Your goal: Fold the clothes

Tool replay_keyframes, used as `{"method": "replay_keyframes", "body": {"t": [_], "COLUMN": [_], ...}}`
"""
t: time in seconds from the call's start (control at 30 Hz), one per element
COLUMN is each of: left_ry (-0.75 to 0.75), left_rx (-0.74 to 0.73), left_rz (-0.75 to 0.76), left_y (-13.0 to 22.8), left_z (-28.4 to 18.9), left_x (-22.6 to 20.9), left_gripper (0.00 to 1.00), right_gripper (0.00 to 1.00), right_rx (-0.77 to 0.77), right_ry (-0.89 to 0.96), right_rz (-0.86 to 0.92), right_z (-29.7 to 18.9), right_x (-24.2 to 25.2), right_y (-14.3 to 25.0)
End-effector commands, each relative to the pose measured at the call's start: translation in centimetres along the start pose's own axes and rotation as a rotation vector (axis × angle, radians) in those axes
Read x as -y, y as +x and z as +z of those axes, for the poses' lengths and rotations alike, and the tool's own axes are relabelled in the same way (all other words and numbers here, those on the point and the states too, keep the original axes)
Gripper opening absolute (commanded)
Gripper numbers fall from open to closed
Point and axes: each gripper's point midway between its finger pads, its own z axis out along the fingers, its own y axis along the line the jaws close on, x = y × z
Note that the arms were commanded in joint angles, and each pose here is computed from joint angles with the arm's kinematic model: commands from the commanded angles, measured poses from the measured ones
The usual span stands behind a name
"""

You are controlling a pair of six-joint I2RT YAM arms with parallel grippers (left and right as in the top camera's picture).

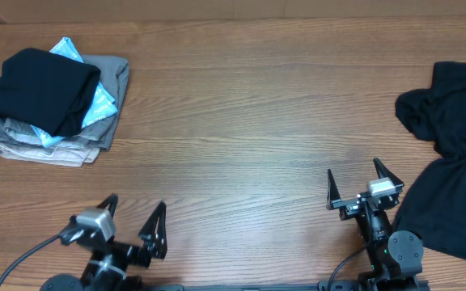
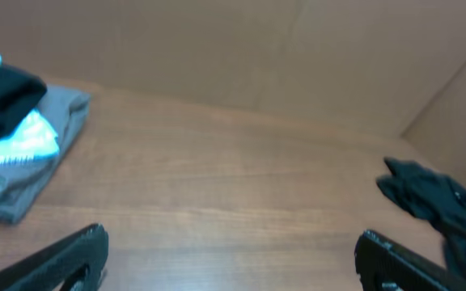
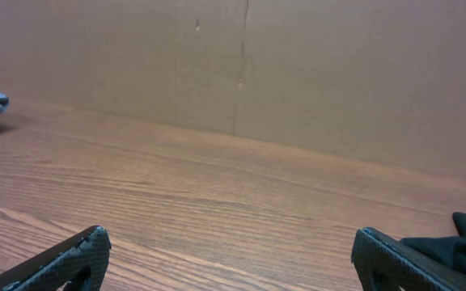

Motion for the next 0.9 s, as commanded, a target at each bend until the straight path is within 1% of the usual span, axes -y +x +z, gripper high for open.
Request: {"method": "replay_keyframes", "body": {"t": [0.0,0.13,0.23,0.37,0.47,0.6,0.87], "left_ry": [-0.004,-0.044,-0.11,-0.191,-0.209,-0.212,-0.224], "left_rx": [0.055,0.129,0.187,0.235,0.254,0.233,0.142], "left_rz": [0.009,0.028,0.039,0.037,0.039,0.074,0.229], "left_y": [0.7,0.5,0.6,1.5,2.4,4.0,7.2], "left_z": [1.4,3.2,4.3,5.5,6.3,7.0,8.1], "left_x": [-1.1,-2.8,-4.7,-7.2,-8.2,-8.7,-9.5], "left_gripper": [1.0,1.0,1.0,1.0,1.0,1.0,1.0], "right_gripper": [1.0,1.0,1.0,1.0,1.0,1.0,1.0], "right_rx": [0.0,-0.001,0.0,-0.001,0.0,-0.001,-0.001], "right_ry": [-0.002,-0.002,-0.002,-0.002,-0.002,-0.002,-0.002], "right_rz": [-0.003,-0.003,-0.003,-0.003,-0.003,-0.003,-0.003], "right_z": [0.0,0.0,0.0,0.0,0.0,0.0,0.0], "right_x": [-0.1,-0.1,-0.1,-0.1,-0.1,-0.1,-0.1], "right_y": [0.3,0.3,0.3,0.3,0.3,0.3,0.3]}}
